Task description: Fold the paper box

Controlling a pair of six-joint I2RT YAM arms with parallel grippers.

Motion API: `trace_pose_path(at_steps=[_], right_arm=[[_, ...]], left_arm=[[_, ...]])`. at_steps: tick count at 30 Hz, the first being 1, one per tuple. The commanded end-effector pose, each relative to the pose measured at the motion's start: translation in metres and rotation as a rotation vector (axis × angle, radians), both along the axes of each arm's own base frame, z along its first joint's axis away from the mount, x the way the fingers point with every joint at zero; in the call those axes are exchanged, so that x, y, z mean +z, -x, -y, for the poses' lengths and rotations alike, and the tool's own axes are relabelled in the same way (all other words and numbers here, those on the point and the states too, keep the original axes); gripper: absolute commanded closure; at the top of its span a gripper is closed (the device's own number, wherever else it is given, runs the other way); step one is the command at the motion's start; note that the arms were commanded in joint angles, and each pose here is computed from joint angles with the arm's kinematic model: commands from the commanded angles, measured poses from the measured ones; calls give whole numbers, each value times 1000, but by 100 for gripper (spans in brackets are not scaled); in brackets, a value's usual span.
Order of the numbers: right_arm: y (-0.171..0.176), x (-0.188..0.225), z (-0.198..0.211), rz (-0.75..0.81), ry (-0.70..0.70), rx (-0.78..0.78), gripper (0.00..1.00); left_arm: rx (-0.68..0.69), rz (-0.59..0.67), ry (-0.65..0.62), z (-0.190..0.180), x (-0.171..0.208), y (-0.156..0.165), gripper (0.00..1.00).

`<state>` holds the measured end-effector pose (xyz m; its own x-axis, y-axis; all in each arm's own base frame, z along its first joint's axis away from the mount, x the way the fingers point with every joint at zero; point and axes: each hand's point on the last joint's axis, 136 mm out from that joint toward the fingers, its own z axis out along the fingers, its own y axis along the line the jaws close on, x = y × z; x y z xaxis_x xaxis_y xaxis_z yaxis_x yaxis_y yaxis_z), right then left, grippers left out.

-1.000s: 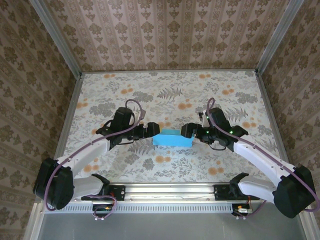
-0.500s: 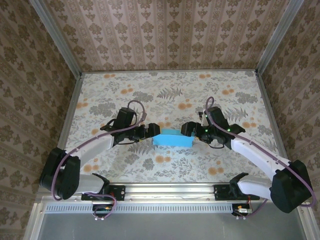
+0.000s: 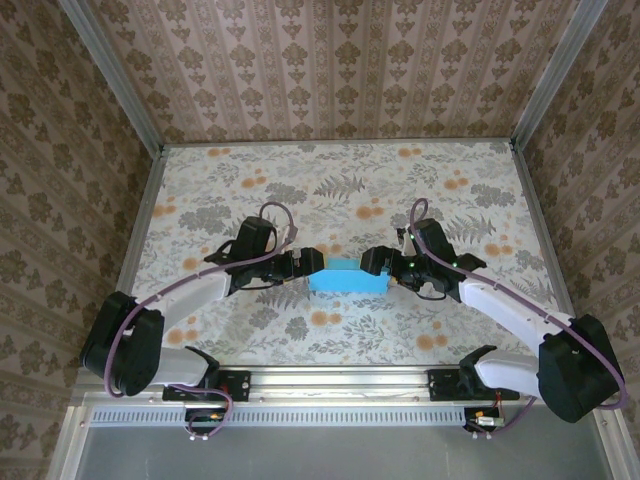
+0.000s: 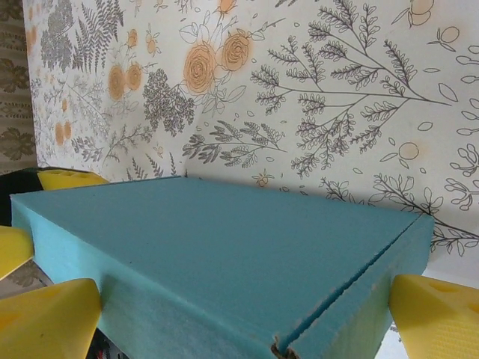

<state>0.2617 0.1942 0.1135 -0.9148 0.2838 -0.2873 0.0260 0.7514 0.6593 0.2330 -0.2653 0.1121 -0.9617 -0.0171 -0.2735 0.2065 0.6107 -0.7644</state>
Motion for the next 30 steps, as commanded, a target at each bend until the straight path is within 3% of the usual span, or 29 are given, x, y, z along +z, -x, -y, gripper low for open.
trace_pose_path(at_steps=[1, 8, 14, 30], right_arm=[[7, -15, 0, -55, -5, -3, 0], [8, -16, -2, -53, -17, 1, 0], [15, -18, 2, -33, -20, -5, 0], [45, -27, 0, 110, -6, 65, 0]], left_arm=[[-4, -38, 22, 5, -6, 9, 0], [-25, -39, 96, 18, 5, 12, 0], [-39, -47, 83, 17, 0, 27, 0], [-11, 104, -11, 4, -19, 65, 0]])
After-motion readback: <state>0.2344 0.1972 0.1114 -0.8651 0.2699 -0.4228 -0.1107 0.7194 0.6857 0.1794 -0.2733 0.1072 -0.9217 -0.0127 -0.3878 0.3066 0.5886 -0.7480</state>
